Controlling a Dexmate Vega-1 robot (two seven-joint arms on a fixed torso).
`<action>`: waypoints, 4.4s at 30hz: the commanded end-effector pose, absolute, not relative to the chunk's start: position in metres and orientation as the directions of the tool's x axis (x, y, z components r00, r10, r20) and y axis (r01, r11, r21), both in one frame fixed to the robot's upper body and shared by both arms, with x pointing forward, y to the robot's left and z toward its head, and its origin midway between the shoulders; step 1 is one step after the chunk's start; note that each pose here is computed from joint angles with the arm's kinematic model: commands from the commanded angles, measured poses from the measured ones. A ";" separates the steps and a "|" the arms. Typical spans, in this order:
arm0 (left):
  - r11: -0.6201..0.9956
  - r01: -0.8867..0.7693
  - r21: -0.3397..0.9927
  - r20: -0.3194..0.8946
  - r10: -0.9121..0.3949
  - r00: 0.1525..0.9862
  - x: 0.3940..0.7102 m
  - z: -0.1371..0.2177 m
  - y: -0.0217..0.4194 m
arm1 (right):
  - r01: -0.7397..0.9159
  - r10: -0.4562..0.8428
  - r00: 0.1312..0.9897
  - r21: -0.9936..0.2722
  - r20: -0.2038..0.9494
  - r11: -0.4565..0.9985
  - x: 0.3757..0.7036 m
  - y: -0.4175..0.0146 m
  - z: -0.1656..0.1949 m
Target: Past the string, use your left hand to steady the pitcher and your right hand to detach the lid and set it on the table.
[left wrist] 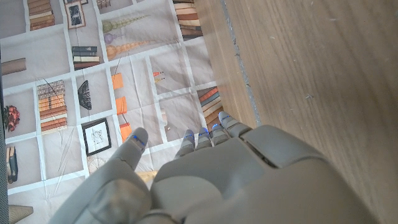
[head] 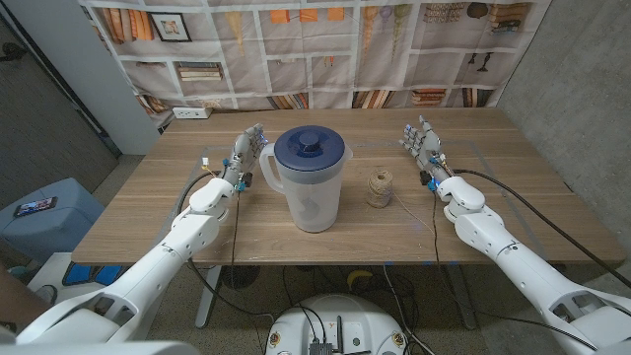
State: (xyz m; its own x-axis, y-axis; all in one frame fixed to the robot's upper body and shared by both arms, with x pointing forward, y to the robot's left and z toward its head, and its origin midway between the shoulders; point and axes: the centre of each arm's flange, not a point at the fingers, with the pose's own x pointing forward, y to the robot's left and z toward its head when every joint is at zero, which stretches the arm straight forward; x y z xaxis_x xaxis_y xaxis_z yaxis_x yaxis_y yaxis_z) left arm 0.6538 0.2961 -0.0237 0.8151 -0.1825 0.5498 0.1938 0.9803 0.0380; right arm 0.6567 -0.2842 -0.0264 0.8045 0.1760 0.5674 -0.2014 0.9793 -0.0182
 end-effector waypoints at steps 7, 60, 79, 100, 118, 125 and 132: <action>0.981 0.181 0.065 0.559 -0.186 0.808 0.633 -0.018 0.295 | -0.172 0.150 0.790 -0.020 0.594 0.985 0.651 -0.286 -0.029; 0.930 0.271 0.248 0.516 -0.364 0.775 0.514 -0.040 0.326 | -0.131 0.103 0.803 0.006 0.587 0.991 0.635 -0.294 -0.051; 0.903 0.293 0.315 0.496 -0.420 0.760 0.471 -0.049 0.352 | -0.106 0.085 0.797 -0.001 0.598 0.994 0.625 -0.298 -0.044; 0.852 0.351 0.389 0.395 -0.498 0.772 0.461 -0.041 0.378 | -0.083 0.057 0.795 0.015 0.604 0.996 0.621 -0.299 -0.047; 0.778 0.411 0.476 0.256 -0.569 0.781 0.475 -0.020 0.386 | -0.074 0.038 0.790 0.034 0.612 0.997 0.621 -0.299 -0.048; 0.763 0.419 0.493 0.236 -0.580 0.779 0.483 -0.011 0.389 | -0.075 0.034 0.788 0.041 0.615 0.996 0.620 -0.299 -0.049; 0.728 0.463 0.505 0.185 -0.616 0.766 0.490 -0.007 0.389 | -0.076 0.032 0.782 0.045 0.622 0.996 0.619 -0.298 -0.048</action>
State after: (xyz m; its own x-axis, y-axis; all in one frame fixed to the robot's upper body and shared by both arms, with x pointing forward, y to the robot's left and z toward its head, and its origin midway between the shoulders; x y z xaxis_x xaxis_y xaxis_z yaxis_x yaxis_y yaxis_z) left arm 0.4785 0.3858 -0.0187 0.7769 -0.5780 0.2496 0.4191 0.7706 0.4801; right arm 0.6207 -0.2985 -0.0481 0.7888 0.0396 0.6134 -0.0768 0.9965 0.0345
